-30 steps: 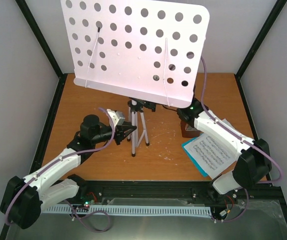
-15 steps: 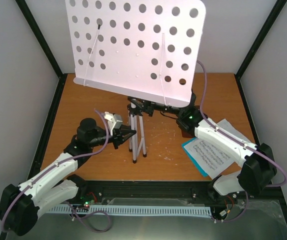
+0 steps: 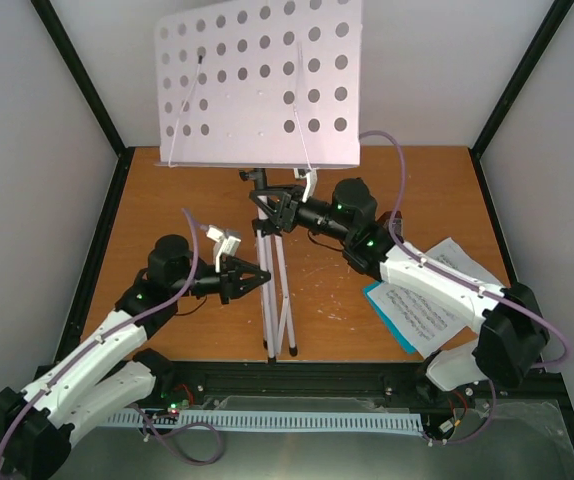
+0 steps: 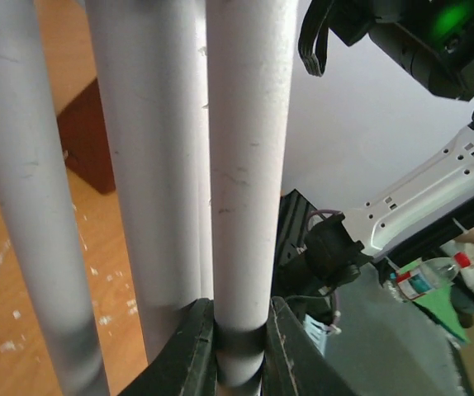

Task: Pack up the instrument practice props

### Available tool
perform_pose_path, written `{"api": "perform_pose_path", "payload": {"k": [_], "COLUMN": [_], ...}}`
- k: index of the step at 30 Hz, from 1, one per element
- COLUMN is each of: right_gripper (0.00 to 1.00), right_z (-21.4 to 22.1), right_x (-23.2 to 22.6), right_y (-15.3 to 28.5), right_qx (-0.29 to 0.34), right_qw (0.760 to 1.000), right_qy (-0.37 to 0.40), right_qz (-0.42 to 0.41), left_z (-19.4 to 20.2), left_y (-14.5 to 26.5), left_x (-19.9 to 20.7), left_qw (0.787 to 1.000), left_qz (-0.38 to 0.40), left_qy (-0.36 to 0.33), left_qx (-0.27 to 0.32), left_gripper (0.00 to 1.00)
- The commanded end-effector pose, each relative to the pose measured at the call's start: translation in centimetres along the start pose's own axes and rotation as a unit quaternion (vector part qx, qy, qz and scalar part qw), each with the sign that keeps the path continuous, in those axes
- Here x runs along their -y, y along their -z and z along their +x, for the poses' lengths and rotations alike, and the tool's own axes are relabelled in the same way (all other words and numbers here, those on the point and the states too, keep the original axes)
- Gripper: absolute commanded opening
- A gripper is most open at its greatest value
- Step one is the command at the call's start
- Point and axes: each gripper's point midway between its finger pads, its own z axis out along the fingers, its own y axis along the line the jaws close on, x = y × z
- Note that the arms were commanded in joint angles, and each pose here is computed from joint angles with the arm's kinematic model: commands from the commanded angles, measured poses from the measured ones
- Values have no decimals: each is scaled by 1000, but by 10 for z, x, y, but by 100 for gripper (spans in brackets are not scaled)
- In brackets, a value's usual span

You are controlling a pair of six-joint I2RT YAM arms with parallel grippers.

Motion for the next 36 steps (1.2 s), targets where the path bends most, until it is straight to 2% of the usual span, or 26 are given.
{"api": "perform_pose_path", "payload": {"k": [1, 11, 20, 30, 36], "right_gripper": [3, 3, 3, 3, 3], "right_z": [47, 102, 148, 184, 202], "right_x": [-8, 41, 89, 139, 165], "right_y": [-9, -20, -26, -23, -17], "right_qx": [-45, -79, -104, -127, -137], "right_qw": [995, 989, 981, 980, 976], "right_qy": [-85, -126, -153, -108, -110], "right_qz": [-35, 15, 52, 104, 128], "left_z": [-86, -59, -35, -2, 17], "left_y": [17, 6, -3, -18, -28], "left_x": [27, -20, -68, -109, -128], "left_qw": [992, 988, 979, 972, 969], "left_qz": [-9, -63, -129, -169, -178], "left_qy": [-14, 72, 104, 136, 158], "left_qx": [127, 122, 122, 88, 71], "left_gripper": [0, 0, 0, 0, 0]}}
